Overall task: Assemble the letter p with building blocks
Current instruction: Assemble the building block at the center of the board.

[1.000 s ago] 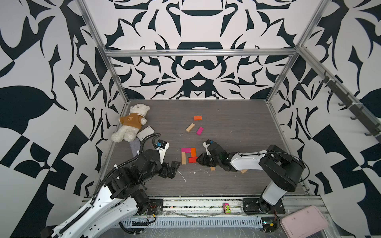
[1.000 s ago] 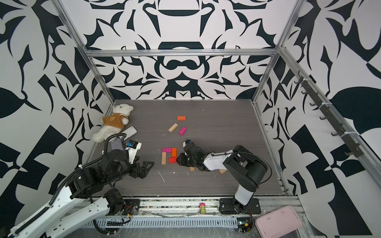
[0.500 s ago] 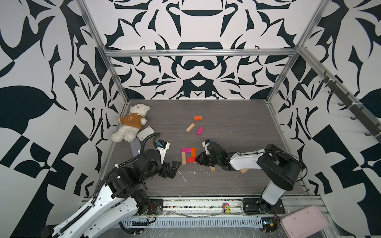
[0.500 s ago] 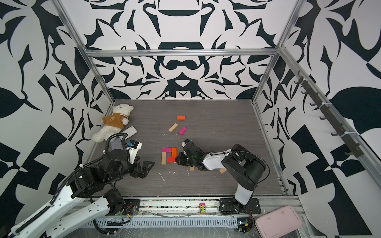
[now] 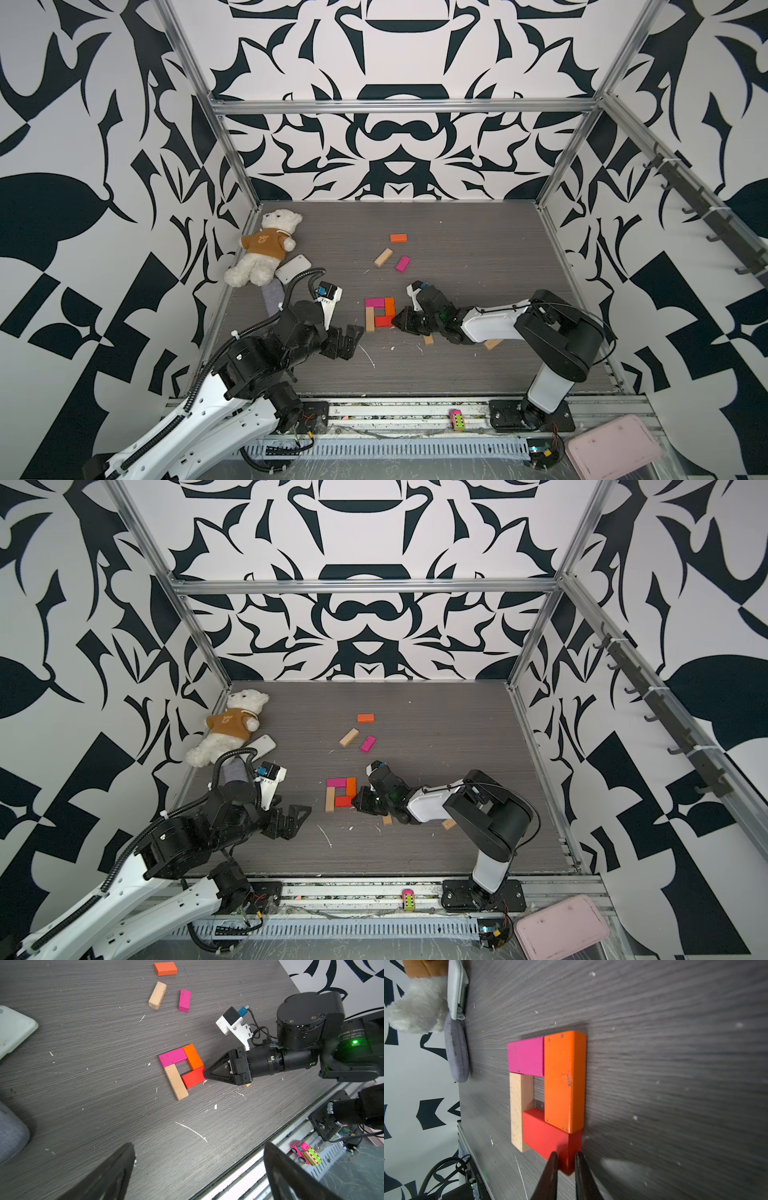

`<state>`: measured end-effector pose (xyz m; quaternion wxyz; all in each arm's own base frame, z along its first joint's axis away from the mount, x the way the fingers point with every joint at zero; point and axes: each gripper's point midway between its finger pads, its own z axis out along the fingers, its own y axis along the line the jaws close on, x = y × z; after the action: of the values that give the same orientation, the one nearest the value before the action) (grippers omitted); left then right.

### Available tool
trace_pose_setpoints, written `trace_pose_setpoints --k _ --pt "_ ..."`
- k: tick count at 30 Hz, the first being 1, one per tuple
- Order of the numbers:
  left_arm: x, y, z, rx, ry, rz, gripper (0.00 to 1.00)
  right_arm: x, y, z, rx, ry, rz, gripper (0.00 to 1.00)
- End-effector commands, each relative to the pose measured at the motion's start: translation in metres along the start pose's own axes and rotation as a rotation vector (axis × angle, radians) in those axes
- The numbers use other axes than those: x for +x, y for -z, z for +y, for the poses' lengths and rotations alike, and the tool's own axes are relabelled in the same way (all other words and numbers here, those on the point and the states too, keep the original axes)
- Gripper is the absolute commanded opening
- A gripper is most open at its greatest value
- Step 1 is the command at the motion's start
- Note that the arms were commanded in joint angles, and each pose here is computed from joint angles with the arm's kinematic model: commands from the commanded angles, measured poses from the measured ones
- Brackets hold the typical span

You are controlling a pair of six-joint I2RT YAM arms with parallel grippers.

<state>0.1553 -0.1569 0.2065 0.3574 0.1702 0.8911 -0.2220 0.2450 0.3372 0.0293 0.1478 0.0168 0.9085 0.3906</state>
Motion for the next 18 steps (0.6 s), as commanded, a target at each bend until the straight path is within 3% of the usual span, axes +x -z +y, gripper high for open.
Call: trace_pose_setpoints --k 1,18 --pt "0.0068 -0.0013 0.0019 -0.004 -0.003 0.027 0.99 -0.0040 -0.0034 0.0034 -0.001 -0.003 -0.005 0.18" --pt "0.0068 -0.0016 0.0032 -0.012 -0.004 0.027 0.99 -0.0058 0.0023 0.0078 0.001 0.002 -0.025 0.22"
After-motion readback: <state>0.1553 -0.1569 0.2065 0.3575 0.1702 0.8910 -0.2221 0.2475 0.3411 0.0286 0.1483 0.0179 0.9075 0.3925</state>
